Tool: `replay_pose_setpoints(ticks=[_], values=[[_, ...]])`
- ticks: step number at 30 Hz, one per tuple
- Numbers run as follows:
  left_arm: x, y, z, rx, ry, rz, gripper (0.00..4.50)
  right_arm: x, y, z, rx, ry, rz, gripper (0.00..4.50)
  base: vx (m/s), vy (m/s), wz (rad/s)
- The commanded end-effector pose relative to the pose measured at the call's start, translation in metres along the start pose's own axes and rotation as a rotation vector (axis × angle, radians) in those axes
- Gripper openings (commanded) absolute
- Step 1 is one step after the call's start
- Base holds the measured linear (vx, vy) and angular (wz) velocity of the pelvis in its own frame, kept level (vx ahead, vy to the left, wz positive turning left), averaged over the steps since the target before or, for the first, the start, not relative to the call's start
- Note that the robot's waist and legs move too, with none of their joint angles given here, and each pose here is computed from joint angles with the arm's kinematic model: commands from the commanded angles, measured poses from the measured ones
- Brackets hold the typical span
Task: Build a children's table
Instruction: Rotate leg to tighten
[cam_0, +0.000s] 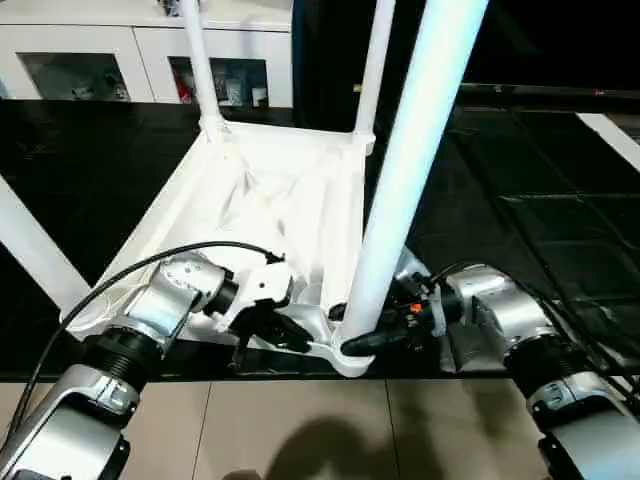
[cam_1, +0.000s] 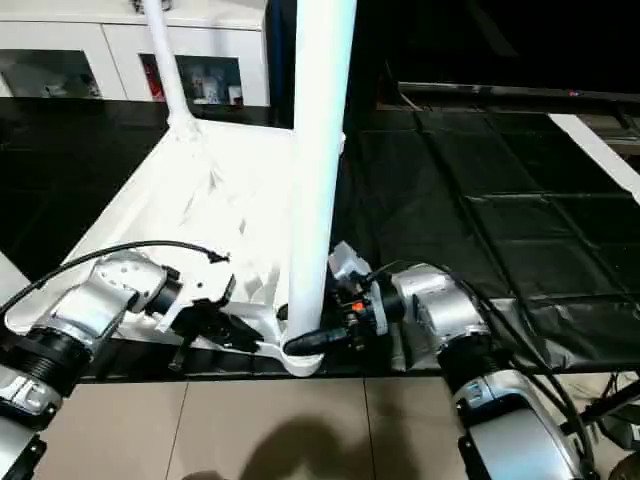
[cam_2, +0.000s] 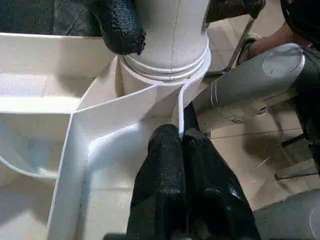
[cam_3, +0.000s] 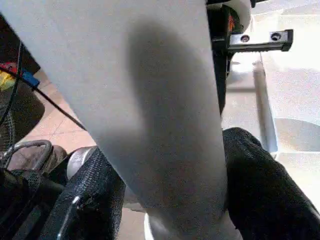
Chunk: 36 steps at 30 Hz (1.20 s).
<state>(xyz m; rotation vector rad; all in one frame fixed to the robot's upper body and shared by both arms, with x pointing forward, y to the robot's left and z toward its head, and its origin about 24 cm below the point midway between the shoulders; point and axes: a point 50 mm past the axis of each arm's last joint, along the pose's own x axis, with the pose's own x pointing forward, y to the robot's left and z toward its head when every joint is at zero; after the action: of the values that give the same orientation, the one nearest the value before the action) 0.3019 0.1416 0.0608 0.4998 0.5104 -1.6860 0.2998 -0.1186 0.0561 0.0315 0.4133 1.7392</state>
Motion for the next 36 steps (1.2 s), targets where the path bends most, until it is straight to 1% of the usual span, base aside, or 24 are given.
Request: replay_pose_setpoints(ticks=[1, 6, 9, 12, 14, 15, 16, 17, 18, 22, 24, 25, 26, 27, 29, 30, 31, 33, 35, 36], values=[[0.003, 0.001, -0.001, 0.003, 0.035, -0.015, 0.00, 0.002, 0.003, -0.001, 0.023, 0.004, 0.039, 2.47, 0.000, 0.000, 0.00], [0.002, 0.004, -0.001, -0.019, 0.014, 0.017, 0.00, 0.002, 0.004, -0.003, 0.034, -0.002, 0.043, 2.33, 0.000, 0.000, 0.00], [0.001, 0.010, 0.000, -0.052, -0.005, 0.086, 0.00, 0.003, 0.002, -0.005, 0.035, -0.026, 0.013, 2.32, 0.000, 0.000, 0.00], [-0.001, 0.018, 0.000, -0.096, -0.025, 0.162, 0.00, 0.005, -0.002, -0.008, 0.040, -0.050, -0.075, 2.30, 0.000, 0.000, 0.00], [-0.003, 0.023, 0.003, -0.137, -0.071, 0.216, 0.00, 0.007, -0.009, -0.011, 0.053, -0.053, -0.194, 2.26, 0.000, 0.000, 0.00], [-0.003, 0.027, 0.005, -0.163, -0.103, 0.248, 0.00, 0.009, -0.015, -0.013, 0.066, -0.056, -0.294, 2.23, 0.000, 0.000, 0.00], [-0.003, 0.027, 0.005, -0.163, -0.103, 0.248, 0.00, 0.009, -0.015, -0.013, 0.066, -0.056, -0.294, 2.23, 0.000, 0.000, 0.00], [-0.003, 0.029, 0.007, -0.173, -0.113, 0.264, 0.00, 0.011, -0.019, -0.014, 0.077, -0.062, -0.346, 2.21, 0.000, 0.000, 0.00], [-0.003, 0.033, 0.009, -0.185, -0.120, 0.298, 0.00, 0.017, -0.025, -0.013, 0.101, -0.079, -0.426, 2.19, 0.000, 0.000, 0.00], [-0.002, 0.040, 0.011, -0.220, -0.127, 0.373, 0.00, 0.028, -0.035, -0.010, 0.141, -0.107, -0.553, 2.13, 0.000, 0.000, 0.00], [0.000, 0.052, 0.015, -0.260, -0.133, 0.495, 0.00, 0.046, -0.048, -0.004, 0.196, -0.138, -0.742, 2.11, 0.000, 0.000, 0.00], [0.000, 0.055, 0.017, -0.271, -0.138, 0.528, 0.00, 0.050, -0.050, -0.003, 0.204, -0.142, -0.781, 2.11, 0.000, 0.000, 0.00], [0.000, 0.056, 0.018, -0.281, -0.142, 0.548, 0.00, 0.053, -0.051, -0.002, 0.205, -0.144, -0.802, 2.11, 0.000, 0.000, 0.00], [0.001, 0.060, 0.019, -0.300, -0.153, 0.598, 0.00, 0.061, -0.053, -0.001, 0.210, -0.149, -0.847, 2.11, 0.000, 0.000, 0.00], [0.003, 0.065, 0.022, -0.321, -0.167, 0.643, 0.00, 0.071, -0.055, 0.000, 0.237, -0.169, -0.904, 2.11, 0.000, 0.000, 0.00], [0.004, 0.067, 0.024, -0.335, -0.177, 0.674, 0.00, 0.078, -0.055, 0.001, 0.249, -0.182, -0.940, 2.10, 0.000, 0.000, 0.00], [0.005, 0.069, 0.025, -0.339, -0.181, 0.688, 0.00, 0.083, -0.056, 0.000, 0.259, -0.179, -0.957, 2.10, 0.000, 0.000, 0.00], [0.008, 0.070, 0.028, -0.344, -0.189, 0.700, 0.00, 0.088, -0.056, 0.001, 0.284, -0.194, -0.957, 2.10, 0.000, 0.000, 0.00], [0.008, 0.071, 0.029, -0.342, -0.192, 0.700, 0.00, 0.088, -0.056, 0.002, 0.282, -0.201, -0.956, 2.10, 0.000, 0.000, 0.00], [0.009, 0.071, 0.030, -0.341, -0.191, 0.700, 0.00, 0.087, -0.056, 0.004, 0.287, -0.224, -0.961, 2.43, 0.000, 0.000, 0.00]])
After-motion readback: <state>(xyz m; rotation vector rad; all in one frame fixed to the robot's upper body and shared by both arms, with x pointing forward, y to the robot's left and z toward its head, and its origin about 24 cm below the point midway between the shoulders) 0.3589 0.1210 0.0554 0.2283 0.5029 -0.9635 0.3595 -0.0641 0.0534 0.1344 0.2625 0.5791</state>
